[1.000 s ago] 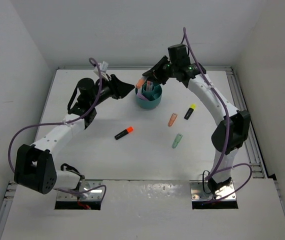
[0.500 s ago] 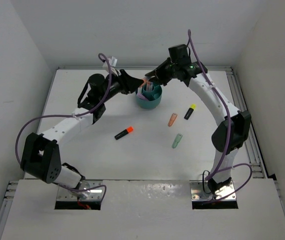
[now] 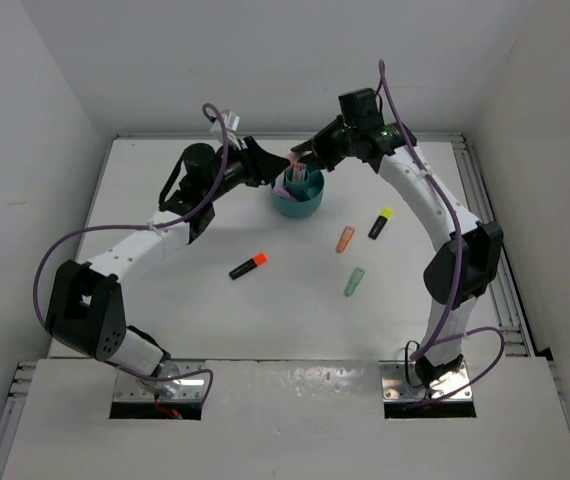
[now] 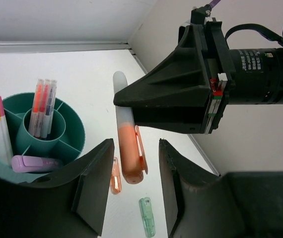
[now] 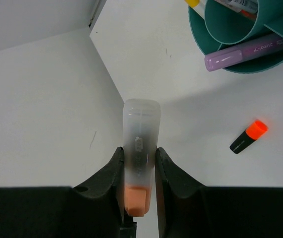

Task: Sort the stationery into containers
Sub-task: Pick up the stationery from the center of the board, then place the stationery at the center of the board.

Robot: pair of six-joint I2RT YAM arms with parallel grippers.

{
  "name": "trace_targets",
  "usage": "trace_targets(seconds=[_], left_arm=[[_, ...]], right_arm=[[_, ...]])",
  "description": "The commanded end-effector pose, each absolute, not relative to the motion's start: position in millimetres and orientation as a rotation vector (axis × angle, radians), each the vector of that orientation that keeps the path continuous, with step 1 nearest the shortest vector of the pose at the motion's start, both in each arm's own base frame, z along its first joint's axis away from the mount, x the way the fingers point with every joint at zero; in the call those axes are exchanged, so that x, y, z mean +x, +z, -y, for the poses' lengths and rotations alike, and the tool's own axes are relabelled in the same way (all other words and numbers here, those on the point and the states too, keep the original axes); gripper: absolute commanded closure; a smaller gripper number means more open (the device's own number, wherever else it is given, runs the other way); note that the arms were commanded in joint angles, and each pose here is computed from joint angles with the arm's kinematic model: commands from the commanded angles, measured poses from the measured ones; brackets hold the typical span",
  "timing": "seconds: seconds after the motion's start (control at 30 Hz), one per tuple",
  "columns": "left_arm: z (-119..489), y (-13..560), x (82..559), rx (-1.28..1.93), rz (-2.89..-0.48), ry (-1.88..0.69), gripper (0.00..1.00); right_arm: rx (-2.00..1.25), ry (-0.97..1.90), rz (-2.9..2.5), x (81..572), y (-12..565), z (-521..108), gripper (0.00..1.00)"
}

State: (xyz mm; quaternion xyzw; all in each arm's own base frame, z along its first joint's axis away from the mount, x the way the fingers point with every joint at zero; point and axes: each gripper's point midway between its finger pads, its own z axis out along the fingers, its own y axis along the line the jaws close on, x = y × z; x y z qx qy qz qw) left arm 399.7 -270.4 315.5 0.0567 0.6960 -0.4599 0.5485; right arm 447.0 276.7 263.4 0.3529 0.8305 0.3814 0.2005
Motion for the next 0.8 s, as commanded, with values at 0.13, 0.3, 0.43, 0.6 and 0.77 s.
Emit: trace_targets(seconds=[0.13, 0.3, 0.43, 0.6, 0.77], left_arm=[[278, 331, 403, 0.165, -1.617, -1.108, 0.59], [278, 327, 407, 0.162, -1.628, -1.114, 0.66], [280, 329, 410, 0.175, -1.632, -1.127, 0.82], [268, 331, 419, 0.160, -1.656, -1.116, 1.00], [241, 320, 413, 0.411, -1.727, -1.070, 1.00]], right_arm=[[0.960, 1.155, -2.235, 448, 303, -275, 1.00], [0.957, 1.161, -2.245, 445, 300, -277, 1.00], [0.947, 1.182, -2.247, 443, 300, -279, 1.00], [0.845, 1.187, -2.241, 441, 302, -273, 0.38], [0.669, 1.113, -2.247, 437, 288, -230, 0.09]])
